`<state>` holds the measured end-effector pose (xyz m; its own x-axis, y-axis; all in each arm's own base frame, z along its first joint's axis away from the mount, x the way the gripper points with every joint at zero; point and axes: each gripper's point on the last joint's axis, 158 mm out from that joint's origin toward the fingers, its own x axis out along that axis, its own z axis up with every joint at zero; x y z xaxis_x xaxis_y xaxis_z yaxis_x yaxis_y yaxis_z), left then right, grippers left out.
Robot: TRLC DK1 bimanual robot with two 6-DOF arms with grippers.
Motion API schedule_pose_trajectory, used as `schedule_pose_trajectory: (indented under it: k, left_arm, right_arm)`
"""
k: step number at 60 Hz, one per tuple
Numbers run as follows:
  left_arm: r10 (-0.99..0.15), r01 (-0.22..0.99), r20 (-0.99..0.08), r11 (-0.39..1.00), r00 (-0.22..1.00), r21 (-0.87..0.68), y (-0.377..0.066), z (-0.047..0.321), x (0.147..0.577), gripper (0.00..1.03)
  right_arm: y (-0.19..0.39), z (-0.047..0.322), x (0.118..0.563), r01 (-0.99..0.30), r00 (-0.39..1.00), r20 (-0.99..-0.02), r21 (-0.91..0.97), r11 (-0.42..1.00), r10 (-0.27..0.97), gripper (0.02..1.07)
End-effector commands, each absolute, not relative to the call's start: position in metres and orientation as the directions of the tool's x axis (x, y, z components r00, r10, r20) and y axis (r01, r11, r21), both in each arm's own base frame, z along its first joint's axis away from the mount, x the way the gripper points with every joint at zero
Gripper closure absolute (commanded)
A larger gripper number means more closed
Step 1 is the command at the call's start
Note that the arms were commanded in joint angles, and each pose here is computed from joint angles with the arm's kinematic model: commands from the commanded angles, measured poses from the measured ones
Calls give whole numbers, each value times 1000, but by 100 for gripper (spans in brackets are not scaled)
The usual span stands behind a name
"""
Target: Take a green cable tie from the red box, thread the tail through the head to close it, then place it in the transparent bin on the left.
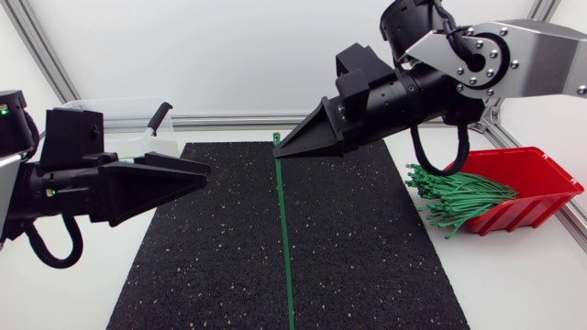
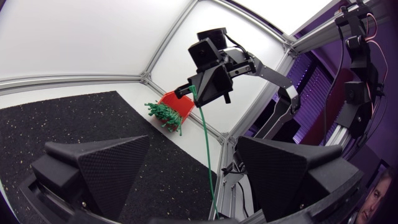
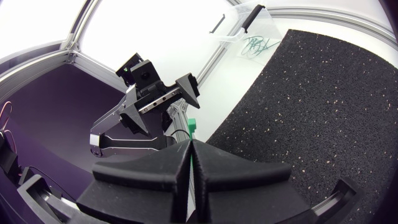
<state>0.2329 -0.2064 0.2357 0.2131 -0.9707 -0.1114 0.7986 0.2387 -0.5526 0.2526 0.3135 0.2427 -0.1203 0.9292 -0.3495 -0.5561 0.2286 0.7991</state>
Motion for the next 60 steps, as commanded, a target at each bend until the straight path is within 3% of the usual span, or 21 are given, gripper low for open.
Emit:
schedule_pose_trajectory:
  k: [1,15,40,55,60]
  left_arm:
    - [-985,791,-97,173,144,-588,-219,238,229,4]
    - [-996,804,-86,58,9,-591,-248,220,213,4]
    - [-994,813,-65,-29,-82,-582,-281,231,221,11]
    - [-995,812,-51,-45,-92,-582,-289,240,226,20]
    - [-995,810,-45,-42,-85,-585,-289,243,227,31]
  right_arm:
    - [321,254,252,-563,-134,-328,802,201,935,101]
    - [319,261,248,-558,-157,-297,814,164,942,101]
    - [316,258,247,-554,-164,-279,820,146,946,101]
    - [317,259,241,-566,-170,-276,813,136,946,101]
    - [316,261,240,-572,-166,-277,809,136,946,101]
